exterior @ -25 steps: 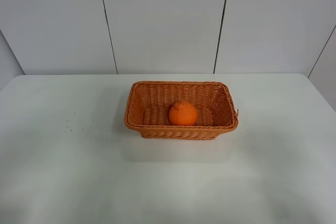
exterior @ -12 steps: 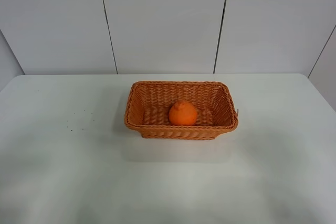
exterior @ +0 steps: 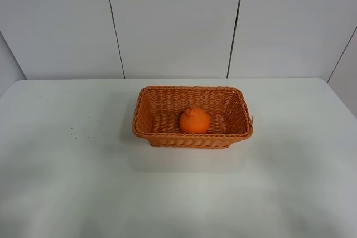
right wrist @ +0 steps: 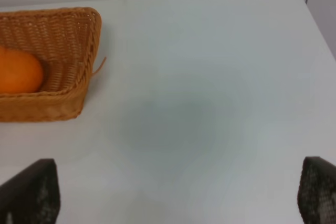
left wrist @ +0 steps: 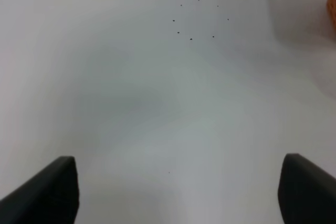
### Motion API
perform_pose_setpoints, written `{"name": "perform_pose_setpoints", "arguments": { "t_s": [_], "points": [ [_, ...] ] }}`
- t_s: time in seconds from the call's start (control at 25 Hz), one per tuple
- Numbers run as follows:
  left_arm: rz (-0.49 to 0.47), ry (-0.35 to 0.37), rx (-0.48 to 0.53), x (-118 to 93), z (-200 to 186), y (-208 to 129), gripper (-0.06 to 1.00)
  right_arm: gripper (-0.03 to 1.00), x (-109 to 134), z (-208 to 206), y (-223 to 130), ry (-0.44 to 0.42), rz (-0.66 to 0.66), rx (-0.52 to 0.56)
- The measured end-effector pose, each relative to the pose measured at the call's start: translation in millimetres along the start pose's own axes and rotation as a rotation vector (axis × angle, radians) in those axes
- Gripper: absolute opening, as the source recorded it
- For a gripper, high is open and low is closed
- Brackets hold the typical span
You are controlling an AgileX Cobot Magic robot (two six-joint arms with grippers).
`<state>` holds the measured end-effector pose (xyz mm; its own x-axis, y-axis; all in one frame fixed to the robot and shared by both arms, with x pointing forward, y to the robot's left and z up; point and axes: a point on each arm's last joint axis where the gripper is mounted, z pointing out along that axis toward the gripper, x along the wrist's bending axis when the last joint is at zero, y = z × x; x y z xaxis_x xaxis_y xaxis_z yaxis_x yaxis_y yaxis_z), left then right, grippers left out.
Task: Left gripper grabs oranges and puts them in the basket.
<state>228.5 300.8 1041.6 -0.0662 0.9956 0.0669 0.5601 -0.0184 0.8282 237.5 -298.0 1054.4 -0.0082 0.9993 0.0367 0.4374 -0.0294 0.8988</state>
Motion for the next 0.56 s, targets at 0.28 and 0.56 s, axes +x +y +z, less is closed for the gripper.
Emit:
{"name": "perform_pose_setpoints", "arguments": {
  "t_s": [0.28,0.56],
  "points": [
    [-0.002,0.000,0.000,0.0,0.0,0.0,0.87,0.69,0.0,0.0,0.0,0.000,0.000,0.000],
    [-0.002,0.000,0.000,0.0,0.0,0.0,0.87,0.69,0.0,0.0,0.0,0.000,0.000,0.000]
  ]
}}
